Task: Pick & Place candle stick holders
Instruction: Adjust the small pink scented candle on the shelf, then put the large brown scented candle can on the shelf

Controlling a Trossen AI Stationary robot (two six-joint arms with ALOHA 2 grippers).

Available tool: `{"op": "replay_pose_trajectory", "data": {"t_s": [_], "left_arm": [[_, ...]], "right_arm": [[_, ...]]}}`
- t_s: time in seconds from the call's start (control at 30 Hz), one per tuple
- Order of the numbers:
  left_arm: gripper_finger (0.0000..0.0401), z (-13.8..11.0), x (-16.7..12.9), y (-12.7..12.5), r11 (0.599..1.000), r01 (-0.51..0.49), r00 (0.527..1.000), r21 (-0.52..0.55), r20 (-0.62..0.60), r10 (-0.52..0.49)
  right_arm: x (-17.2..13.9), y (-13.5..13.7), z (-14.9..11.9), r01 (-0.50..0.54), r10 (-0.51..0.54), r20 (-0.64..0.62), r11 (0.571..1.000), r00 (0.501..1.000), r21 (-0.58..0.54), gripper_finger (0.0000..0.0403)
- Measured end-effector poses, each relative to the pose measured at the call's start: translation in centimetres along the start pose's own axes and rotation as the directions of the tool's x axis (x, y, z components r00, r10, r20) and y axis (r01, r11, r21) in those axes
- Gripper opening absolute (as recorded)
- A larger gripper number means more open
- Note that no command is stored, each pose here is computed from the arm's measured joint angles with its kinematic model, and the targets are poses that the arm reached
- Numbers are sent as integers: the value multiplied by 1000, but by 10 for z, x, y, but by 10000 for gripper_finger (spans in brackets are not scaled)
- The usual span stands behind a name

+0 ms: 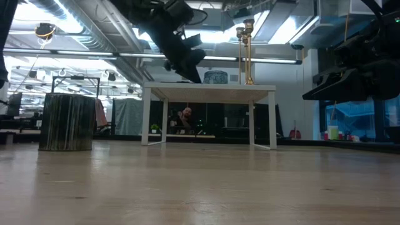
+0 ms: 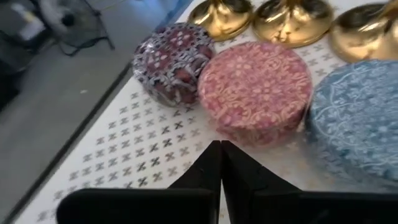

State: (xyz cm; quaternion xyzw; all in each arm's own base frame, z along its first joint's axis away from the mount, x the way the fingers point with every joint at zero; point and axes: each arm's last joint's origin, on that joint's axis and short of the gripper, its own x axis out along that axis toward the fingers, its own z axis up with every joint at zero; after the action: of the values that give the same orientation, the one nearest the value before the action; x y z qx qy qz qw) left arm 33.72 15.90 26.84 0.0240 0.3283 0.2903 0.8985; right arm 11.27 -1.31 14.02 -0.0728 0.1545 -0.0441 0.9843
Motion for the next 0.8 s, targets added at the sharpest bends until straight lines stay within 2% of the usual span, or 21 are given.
{"op": "replay_pose_trajectory", "data": {"t_s": [0.13,0.33,0.57,0.67,0.8], "left_arm": [[5,1,0,2,1000,26,1000,-14,18,-25],[1,2,-12,7,998,-59,998,-16,-8,59],[1,6,-56,4,996,-84,996,-33,-30,83],[2,7,-77,-1,994,-105,994,-39,10,106],[2,-4,-96,-10,993,-93,994,-77,46,96]], "right_arm": [[0,0,0,0,0,0,1000,1000,0,232],[0,0,0,0,0,0,1000,1000,0,232],[0,0,0,0,0,0,1000,1000,0,232],[0,0,0,0,0,0,1000,1000,0,232],[0,0,0,0,0,0,1000,1000,0,232]]}}
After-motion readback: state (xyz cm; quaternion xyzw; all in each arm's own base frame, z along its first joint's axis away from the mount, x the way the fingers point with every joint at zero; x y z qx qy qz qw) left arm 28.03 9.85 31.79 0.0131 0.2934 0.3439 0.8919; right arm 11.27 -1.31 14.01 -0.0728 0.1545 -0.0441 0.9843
